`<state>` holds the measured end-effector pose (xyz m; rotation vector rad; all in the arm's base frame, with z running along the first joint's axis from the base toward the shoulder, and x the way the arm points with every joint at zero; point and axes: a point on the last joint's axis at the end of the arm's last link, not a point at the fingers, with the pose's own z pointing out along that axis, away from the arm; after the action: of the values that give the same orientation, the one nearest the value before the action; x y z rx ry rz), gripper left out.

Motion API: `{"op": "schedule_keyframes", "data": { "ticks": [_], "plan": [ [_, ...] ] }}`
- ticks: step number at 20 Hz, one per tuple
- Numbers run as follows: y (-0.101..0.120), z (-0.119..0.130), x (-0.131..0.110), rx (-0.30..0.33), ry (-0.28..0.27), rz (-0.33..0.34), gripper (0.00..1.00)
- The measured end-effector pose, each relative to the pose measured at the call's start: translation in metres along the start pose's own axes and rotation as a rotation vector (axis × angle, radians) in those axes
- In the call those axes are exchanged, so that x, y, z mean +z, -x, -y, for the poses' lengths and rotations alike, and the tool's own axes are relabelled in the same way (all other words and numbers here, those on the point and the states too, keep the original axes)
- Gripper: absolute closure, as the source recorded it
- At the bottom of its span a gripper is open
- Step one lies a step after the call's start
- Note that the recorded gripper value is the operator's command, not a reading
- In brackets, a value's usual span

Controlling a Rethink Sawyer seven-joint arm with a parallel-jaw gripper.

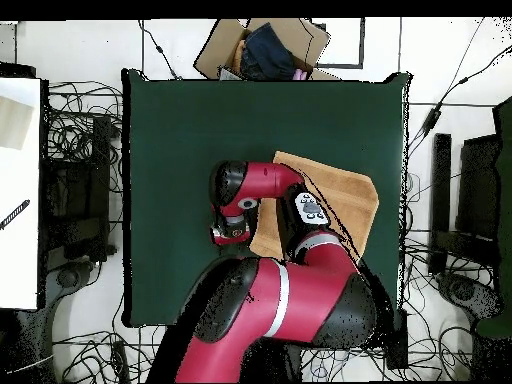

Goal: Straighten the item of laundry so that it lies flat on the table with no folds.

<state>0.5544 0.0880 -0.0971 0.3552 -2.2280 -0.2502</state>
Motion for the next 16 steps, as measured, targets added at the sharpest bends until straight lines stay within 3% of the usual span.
{"op": "schedule_keyframes", "data": {
  "ticks": [16],
  "plan": [
    [0.0071, 0.0006, -0.0004, -0.006, 0.008, -0.045, 0.0]
  ]
}}
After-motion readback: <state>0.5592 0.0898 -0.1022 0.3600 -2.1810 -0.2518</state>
